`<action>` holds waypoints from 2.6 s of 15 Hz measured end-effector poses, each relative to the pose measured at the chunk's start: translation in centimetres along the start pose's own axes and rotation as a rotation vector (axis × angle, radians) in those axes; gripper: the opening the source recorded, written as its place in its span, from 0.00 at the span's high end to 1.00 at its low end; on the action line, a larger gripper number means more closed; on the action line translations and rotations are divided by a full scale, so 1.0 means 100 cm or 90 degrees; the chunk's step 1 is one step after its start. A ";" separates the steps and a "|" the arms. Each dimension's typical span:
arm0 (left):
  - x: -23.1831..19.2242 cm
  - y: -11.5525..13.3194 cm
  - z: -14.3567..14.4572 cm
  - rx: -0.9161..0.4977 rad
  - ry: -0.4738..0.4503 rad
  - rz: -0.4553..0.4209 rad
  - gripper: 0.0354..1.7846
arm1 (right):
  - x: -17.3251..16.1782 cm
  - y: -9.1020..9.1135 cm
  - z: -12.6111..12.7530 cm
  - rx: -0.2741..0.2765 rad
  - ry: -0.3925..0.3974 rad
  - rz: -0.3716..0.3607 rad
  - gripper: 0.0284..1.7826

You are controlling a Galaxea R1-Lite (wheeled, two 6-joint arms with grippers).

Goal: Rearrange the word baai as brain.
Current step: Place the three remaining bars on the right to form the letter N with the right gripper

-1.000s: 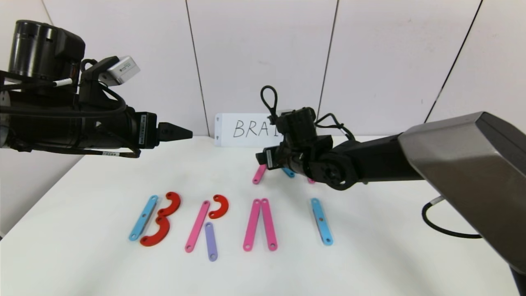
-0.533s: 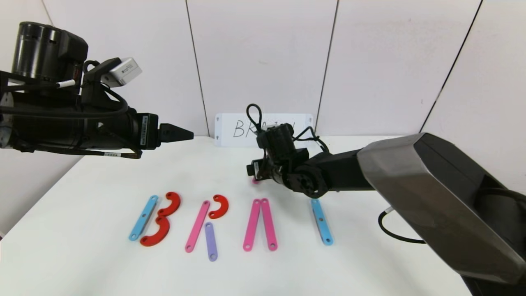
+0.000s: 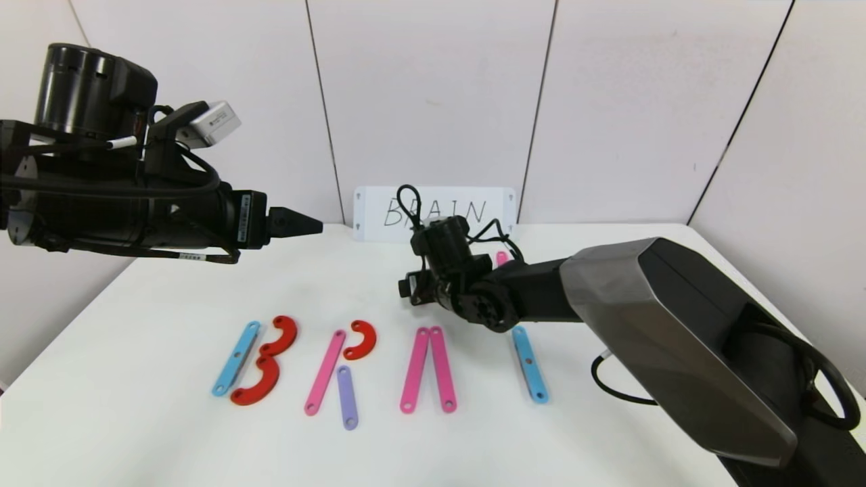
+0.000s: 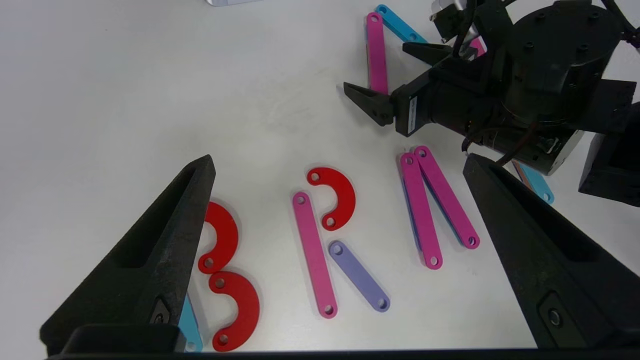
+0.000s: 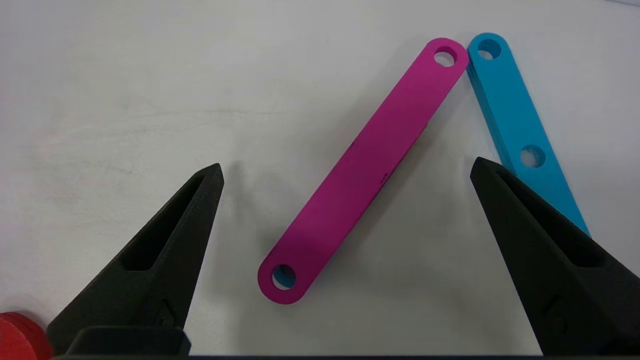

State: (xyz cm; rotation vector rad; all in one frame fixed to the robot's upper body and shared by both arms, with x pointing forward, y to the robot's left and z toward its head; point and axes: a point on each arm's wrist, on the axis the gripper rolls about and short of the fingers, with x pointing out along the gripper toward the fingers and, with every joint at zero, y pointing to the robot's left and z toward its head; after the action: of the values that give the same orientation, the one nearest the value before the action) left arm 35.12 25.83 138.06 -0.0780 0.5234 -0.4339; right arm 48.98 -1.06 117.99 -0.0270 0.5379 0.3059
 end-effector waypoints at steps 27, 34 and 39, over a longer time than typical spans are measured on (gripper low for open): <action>-0.001 0.001 0.002 -0.002 -0.005 -0.003 0.03 | -0.049 -0.040 0.023 0.019 -0.019 -0.021 0.84; -0.001 0.001 0.001 -0.002 -0.001 -0.014 0.03 | -0.125 -0.086 -0.003 0.028 0.014 -0.061 0.84; -0.002 0.000 0.001 -0.001 -0.002 -0.017 0.03 | -0.150 -0.099 -0.039 0.064 0.020 -0.096 0.84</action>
State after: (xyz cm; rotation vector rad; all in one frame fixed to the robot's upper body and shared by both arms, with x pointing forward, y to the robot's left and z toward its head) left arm 35.02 25.90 138.27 -0.0876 0.5205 -0.4585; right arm 37.70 -15.15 121.71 0.0255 0.5782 0.1303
